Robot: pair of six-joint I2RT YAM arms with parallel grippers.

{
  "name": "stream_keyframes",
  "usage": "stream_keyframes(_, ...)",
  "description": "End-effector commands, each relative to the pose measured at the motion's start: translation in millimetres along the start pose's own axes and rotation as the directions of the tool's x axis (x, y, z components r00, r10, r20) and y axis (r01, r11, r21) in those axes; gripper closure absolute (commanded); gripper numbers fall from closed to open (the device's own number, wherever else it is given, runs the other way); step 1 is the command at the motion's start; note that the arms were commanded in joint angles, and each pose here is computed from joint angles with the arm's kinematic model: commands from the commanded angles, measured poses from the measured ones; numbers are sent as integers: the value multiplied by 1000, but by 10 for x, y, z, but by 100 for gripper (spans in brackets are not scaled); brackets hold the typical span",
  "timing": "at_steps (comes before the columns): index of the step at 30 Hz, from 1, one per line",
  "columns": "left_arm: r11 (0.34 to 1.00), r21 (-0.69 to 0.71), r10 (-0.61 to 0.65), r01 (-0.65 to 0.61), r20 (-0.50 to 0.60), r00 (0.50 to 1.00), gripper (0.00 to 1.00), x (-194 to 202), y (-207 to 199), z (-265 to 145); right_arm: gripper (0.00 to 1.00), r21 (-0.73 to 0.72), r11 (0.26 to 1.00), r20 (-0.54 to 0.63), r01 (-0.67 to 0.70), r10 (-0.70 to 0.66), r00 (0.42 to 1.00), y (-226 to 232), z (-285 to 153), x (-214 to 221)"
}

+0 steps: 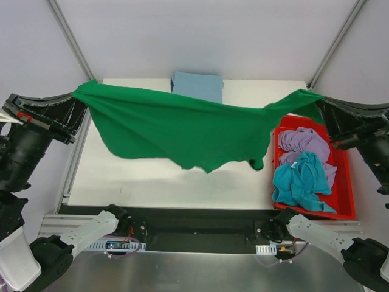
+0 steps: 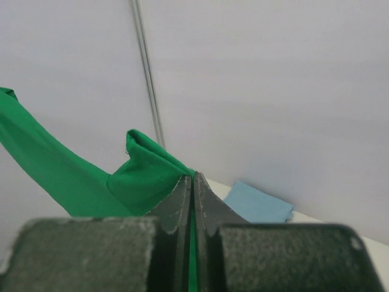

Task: Fold and stack the t-shirts
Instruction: Flatten out the tshirt

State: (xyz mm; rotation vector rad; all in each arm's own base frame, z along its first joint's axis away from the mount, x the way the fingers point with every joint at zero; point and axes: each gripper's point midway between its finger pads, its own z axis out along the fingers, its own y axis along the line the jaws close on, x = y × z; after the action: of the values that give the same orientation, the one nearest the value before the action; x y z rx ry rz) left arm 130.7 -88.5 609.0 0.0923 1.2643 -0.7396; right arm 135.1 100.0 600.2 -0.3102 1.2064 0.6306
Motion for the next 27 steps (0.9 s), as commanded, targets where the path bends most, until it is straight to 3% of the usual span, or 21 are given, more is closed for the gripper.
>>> stream_keyframes(1,987,157,39,-39,4,999,100,-73,-287,61,99,-11,1000,16,-17,17,1000,38,-41,-194)
stream_keyframes(6,998,-29,52,-52,-14,999,100,64,102,392,99,291,951,29,102,-115,993,-519,221,-283)
stream_keyframes(11,933,-330,97,-141,-147,984,98,631,853,918,99,508,808,-177,298,-241,954,-1007,833,221)
stream_keyframes(14,787,-554,116,-273,-301,947,93,1249,1547,1196,100,560,704,-355,436,-271,894,-1408,1306,824)
stream_keyframes(18,663,-656,-21,-361,-499,867,88,2366,2303,1360,99,419,793,-528,442,-184,829,-1700,1947,2109)
stream_keyframes(19,651,-664,-66,-368,-532,844,83,2621,2448,1383,99,394,804,-574,445,-163,802,-1782,2066,2474)
stream_keyframes(21,616,-670,-134,-413,-607,784,65,3123,2810,1482,99,373,801,-663,468,-122,738,-1985,2280,3224)
stream_keyframes(22,612,-659,-158,-437,-644,749,64,3334,2947,1526,98,361,803,-689,474,-113,716,-2053,2362,3457)
stream_keyframes(23,614,-646,-201,-454,-684,701,57,3557,3077,1554,90,336,810,-721,480,-106,684,-2088,2439,3733)
stream_keyframes(24,622,-640,-243,-450,-705,667,44,3681,3124,1595,77,331,810,-753,484,-83,653,-2120,2452,3934)
stream_keyframes(25,608,-642,-290,-467,-727,622,22,3825,3202,1560,53,318,820,-778,476,-60,625,-2125,2481,4104)
stream_keyframes(26,585,-645,-308,-491,-737,602,3,3857,3265,1533,36,304,832,-805,464,-36,592,-2114,2465,4267)
stream_keyframes(27,563,-649,-309,-512,-740,597,1,3869,3324,1521,24,312,831,-809,461,-22,587,-2100,2476,4294)
